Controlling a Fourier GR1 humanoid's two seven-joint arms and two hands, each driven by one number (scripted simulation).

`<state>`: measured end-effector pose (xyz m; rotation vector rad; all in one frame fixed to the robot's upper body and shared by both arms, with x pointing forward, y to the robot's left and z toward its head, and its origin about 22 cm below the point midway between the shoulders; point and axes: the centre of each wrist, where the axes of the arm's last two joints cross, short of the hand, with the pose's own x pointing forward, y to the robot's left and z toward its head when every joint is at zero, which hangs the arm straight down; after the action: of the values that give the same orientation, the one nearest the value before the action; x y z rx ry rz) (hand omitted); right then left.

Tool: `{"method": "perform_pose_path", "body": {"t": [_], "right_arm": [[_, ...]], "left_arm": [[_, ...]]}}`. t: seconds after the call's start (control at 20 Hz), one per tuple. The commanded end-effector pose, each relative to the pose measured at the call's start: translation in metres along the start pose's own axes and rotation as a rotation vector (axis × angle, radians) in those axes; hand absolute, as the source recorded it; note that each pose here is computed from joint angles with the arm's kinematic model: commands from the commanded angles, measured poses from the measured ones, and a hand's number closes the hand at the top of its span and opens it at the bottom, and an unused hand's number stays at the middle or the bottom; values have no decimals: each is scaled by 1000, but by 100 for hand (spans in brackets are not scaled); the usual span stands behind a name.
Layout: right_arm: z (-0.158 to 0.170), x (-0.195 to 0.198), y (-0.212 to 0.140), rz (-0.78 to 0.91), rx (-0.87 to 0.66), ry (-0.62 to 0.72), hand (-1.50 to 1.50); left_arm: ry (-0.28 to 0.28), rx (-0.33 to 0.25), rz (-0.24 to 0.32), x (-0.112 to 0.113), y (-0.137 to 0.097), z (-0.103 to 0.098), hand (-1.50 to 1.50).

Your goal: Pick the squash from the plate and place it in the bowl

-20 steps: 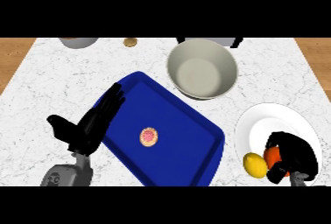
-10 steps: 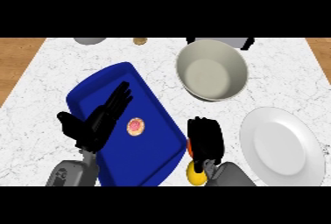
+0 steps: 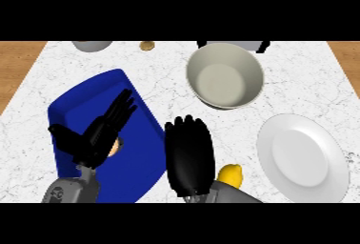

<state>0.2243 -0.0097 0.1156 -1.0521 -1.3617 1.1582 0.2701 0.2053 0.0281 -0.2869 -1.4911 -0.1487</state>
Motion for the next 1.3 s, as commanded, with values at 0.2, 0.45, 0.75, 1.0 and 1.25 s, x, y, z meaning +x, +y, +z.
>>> {"method": "perform_pose_path", "body": {"t": [0.2,0.45,0.75,1.0,1.25], "right_arm": [[13,37,-78,0,-161,70,150],[4,34,-102,-88,-214,70,150],[-52,24,-92,-86,-238,126,150],[-90,-7,-109,-182,-258,155,150],[-125,-30,-86,-171,-292,148,150]], "left_arm": [[15,3,-4,9,-11,5,0],[24,-1,5,-6,-5,8,0],[17,-2,-4,3,-18,0,0],[16,29,-13,11,-16,10,0],[1,5,-6,9,-10,5,0]]}}
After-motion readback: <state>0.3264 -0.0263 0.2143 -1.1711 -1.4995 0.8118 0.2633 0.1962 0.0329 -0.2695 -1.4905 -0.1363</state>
